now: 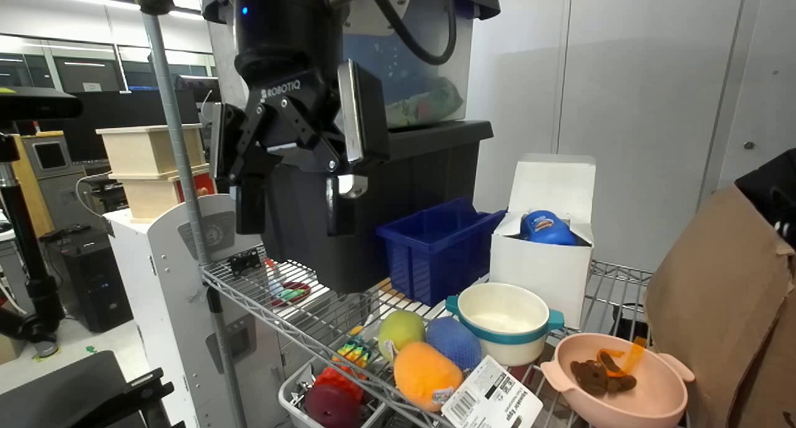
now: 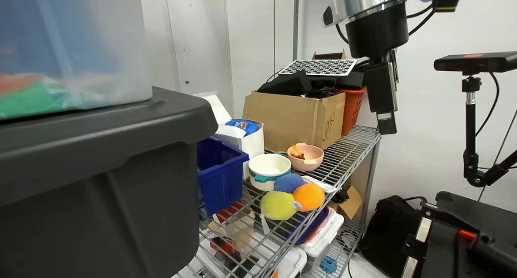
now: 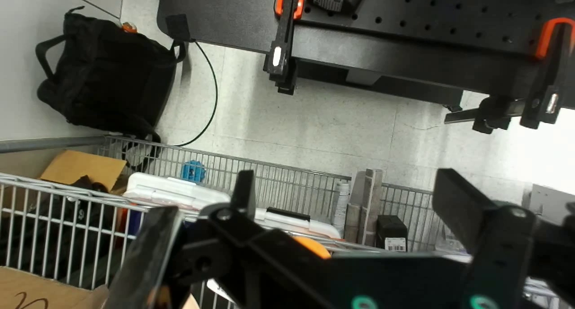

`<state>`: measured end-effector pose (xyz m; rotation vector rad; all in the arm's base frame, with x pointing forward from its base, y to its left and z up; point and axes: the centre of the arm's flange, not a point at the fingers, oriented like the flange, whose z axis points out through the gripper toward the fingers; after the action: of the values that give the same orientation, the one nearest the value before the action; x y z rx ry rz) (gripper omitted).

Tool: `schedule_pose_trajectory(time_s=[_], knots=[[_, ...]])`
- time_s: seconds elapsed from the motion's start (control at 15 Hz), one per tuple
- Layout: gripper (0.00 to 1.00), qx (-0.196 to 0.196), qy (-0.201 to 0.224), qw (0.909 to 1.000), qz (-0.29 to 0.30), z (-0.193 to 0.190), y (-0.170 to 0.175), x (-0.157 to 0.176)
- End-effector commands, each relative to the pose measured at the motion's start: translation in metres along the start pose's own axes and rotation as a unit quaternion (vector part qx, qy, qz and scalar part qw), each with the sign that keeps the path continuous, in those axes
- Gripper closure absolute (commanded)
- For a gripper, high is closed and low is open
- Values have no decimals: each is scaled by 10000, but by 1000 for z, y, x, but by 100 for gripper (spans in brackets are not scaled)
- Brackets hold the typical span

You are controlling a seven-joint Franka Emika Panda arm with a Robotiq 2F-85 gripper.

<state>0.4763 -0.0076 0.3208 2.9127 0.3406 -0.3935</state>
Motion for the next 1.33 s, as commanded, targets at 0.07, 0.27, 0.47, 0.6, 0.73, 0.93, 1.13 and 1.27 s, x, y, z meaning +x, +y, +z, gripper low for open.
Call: schedule_pose_trajectory(time_s=[0.07,0.27,0.47,0.6,0.73,0.93,1.13,1.27], knots=[[0,7,1,10000,44,-2,1,4],[0,52,22,10000,33,-6,7,5],[0,80,7,9999,65,-7,12,7],[0,83,38,9999,107,-8,16,10],[0,106,72,9999,108,-11,18,10],[0,16,86,9999,128,-7,14,5],[0,18,88,9999,130,-7,14,5],[0,20,88,9999,130,-7,14,5]])
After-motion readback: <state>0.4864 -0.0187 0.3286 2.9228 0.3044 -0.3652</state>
